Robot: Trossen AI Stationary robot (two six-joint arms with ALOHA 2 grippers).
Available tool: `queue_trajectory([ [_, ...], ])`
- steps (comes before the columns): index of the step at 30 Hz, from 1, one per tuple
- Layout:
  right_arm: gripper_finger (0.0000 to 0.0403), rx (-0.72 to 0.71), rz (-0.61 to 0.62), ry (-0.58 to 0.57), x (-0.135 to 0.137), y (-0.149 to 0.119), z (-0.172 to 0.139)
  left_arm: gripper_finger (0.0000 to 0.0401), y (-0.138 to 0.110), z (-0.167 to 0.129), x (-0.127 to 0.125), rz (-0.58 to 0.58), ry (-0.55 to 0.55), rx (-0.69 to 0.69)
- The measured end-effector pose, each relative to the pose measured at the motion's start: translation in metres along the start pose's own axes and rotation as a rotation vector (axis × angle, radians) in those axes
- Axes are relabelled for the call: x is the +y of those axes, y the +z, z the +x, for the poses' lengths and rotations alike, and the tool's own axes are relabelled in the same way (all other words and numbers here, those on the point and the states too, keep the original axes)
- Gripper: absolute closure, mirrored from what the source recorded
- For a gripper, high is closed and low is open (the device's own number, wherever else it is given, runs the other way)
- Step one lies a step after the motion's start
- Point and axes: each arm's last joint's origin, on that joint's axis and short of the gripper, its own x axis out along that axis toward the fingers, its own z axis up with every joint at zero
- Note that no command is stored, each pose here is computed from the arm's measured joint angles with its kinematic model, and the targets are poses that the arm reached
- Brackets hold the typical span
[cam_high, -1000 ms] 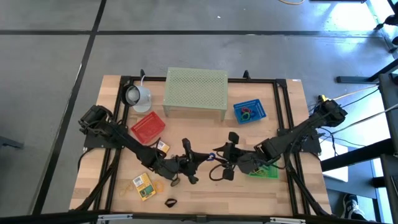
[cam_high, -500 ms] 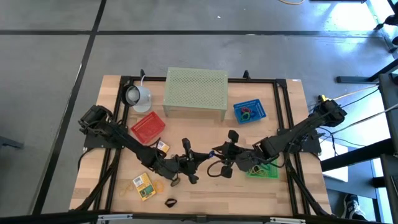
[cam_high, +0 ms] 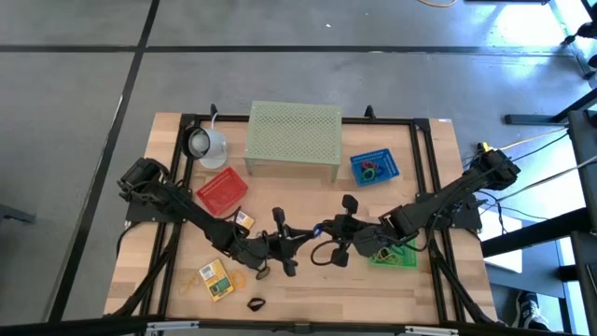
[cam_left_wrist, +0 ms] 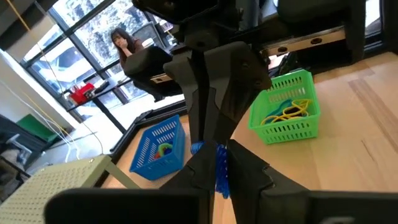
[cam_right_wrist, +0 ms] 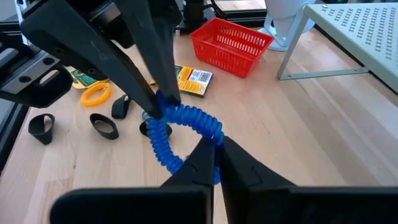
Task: Pick & Place Office Desk Supplies
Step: Put the blue spring keychain into the blue bin
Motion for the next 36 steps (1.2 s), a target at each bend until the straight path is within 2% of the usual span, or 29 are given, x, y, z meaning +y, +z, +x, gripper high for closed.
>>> queue_trajectory([
  [6,0.0398,0.001,-0.010,0.000,0.000,0.000,0.000,0.0325,0.000,0.000,0.000,-0.049,0.012,0.003],
  [9,0.0398,0.004,-0.016,-0.009,0.000,-0.001,0.000,0.0297,0.000,0.000,0.002,-0.065,0.056,0.014],
  [15,0.0399,0.038,-0.072,-0.116,-0.007,-0.007,0.000,0.0257,-0.001,-0.001,0.005,-0.064,0.166,0.042],
  [21,0.0396,0.172,-0.086,-0.237,-0.032,-0.015,0.005,0.0252,-0.001,-0.001,0.005,-0.065,0.178,0.045],
  [27,0.0395,0.364,-0.014,-0.381,-0.074,-0.021,0.005,0.0255,-0.001,-0.001,0.004,-0.088,0.177,0.042],
  [33,0.0394,0.487,0.013,-0.467,-0.102,-0.031,-0.012,0.0252,0.000,-0.006,0.000,-0.085,0.162,0.036],
  [36,0.0394,0.475,0.049,-0.482,-0.117,-0.040,-0.025,0.0254,0.001,-0.008,-0.002,-0.084,0.154,0.033],
])
